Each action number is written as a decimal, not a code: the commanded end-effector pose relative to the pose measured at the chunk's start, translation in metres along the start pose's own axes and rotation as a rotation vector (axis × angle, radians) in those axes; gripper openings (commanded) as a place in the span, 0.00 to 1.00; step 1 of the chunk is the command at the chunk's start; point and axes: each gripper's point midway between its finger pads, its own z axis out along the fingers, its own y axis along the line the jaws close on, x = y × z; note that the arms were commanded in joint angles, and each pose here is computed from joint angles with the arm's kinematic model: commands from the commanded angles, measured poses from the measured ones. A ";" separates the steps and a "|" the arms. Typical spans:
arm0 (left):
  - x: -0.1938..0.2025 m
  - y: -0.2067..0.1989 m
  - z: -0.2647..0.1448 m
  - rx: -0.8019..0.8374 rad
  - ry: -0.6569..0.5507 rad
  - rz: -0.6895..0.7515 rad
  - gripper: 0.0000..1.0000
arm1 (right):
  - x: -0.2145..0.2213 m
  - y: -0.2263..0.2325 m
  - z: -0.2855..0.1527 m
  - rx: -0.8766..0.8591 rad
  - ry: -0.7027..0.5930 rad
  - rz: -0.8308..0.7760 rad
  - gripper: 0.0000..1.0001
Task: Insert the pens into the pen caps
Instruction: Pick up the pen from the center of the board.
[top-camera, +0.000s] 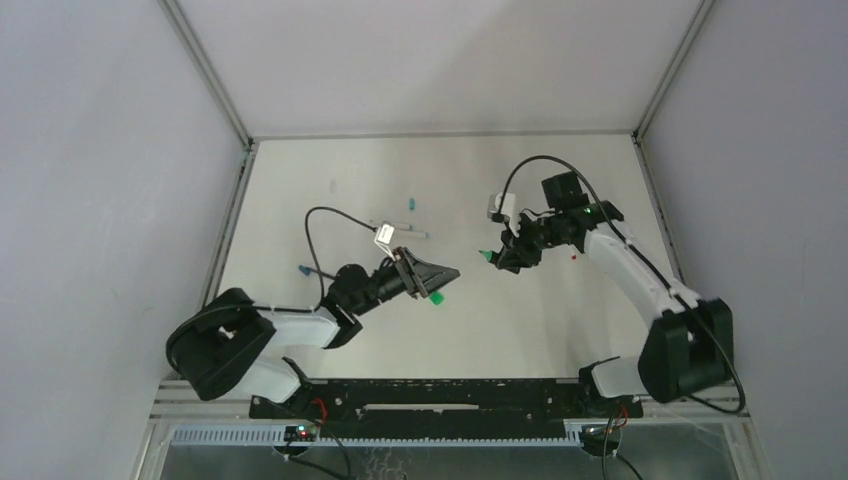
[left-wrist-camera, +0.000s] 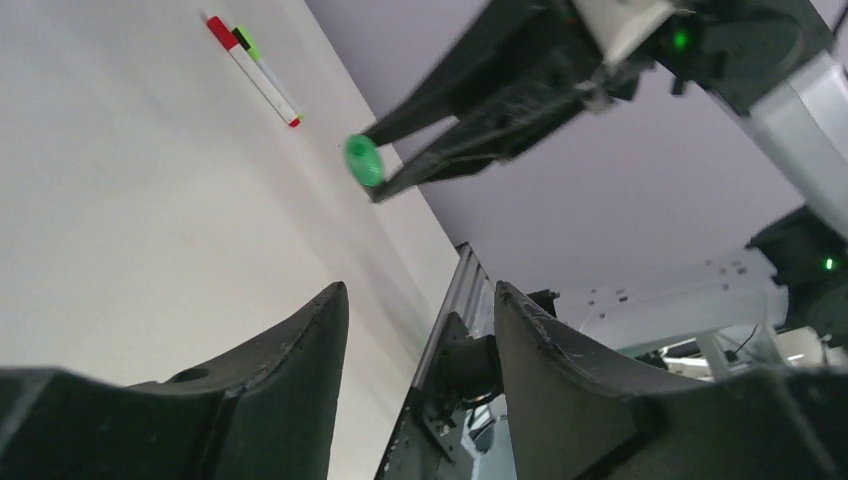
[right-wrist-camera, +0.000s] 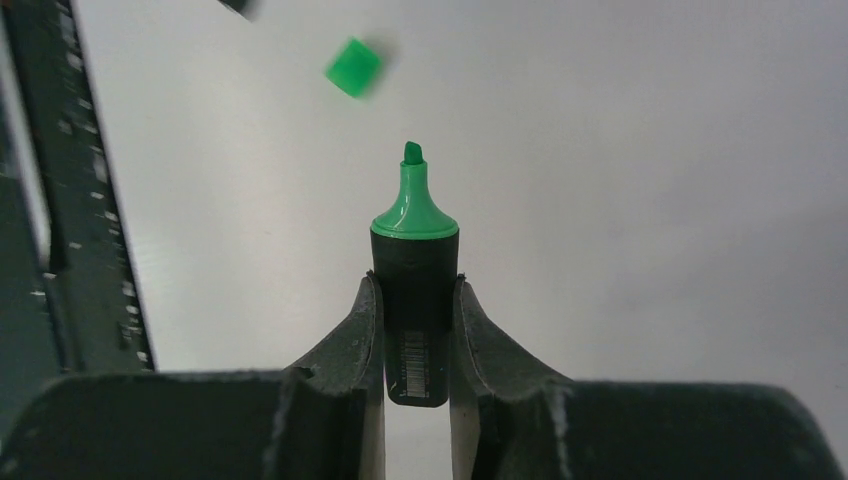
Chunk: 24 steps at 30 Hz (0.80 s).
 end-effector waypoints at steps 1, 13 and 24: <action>-0.029 -0.036 0.031 0.107 -0.133 -0.029 0.61 | -0.033 0.035 -0.017 -0.062 -0.186 0.080 0.00; -0.020 -0.035 0.078 0.068 -0.153 -0.059 0.68 | -0.047 0.042 -0.029 -0.015 -0.266 0.085 0.00; 0.002 -0.030 0.103 0.027 -0.085 -0.083 0.39 | -0.050 0.037 -0.029 0.024 -0.282 0.105 0.00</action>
